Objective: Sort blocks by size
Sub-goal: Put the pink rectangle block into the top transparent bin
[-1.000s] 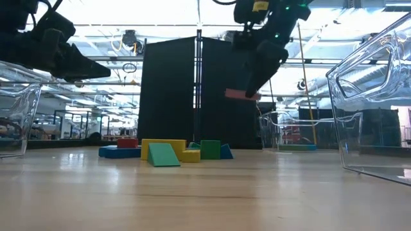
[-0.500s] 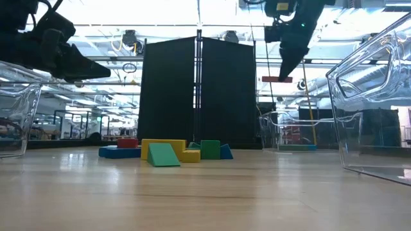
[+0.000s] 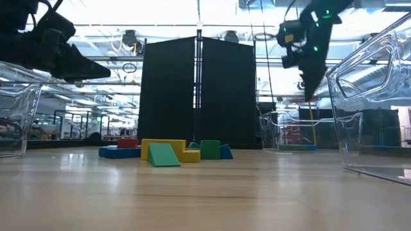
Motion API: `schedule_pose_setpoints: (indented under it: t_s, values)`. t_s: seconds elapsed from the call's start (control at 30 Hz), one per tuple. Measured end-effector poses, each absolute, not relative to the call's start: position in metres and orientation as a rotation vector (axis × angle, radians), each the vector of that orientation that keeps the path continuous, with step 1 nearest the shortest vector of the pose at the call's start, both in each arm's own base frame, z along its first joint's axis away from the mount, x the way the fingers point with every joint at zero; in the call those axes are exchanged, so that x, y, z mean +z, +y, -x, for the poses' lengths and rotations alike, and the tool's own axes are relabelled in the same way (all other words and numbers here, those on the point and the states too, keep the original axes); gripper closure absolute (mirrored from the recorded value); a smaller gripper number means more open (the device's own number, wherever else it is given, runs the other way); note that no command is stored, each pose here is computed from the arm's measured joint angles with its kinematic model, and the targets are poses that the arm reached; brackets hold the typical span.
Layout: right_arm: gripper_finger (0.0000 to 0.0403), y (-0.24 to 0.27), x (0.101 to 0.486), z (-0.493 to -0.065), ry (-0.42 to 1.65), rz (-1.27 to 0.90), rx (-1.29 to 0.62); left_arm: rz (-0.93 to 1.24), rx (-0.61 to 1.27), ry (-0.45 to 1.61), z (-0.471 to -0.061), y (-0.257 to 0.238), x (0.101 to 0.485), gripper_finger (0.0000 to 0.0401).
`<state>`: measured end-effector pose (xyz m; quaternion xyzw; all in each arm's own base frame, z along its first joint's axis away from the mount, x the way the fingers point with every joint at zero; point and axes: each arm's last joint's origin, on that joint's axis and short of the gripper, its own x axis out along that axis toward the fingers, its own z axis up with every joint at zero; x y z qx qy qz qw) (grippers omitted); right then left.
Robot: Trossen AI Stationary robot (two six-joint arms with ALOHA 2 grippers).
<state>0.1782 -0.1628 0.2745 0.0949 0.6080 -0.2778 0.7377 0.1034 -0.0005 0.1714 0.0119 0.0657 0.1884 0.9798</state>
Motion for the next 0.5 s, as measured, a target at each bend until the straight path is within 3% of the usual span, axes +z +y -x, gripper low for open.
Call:
schedule_pose_setpoints:
  t_s: [0.5]
  values:
    - [0.0305, -0.186, 0.241, -0.139, 1.387, -0.368, -0.67, -0.027, 0.379, 0.133, -0.103, 0.0, 0.171, 0.0326]
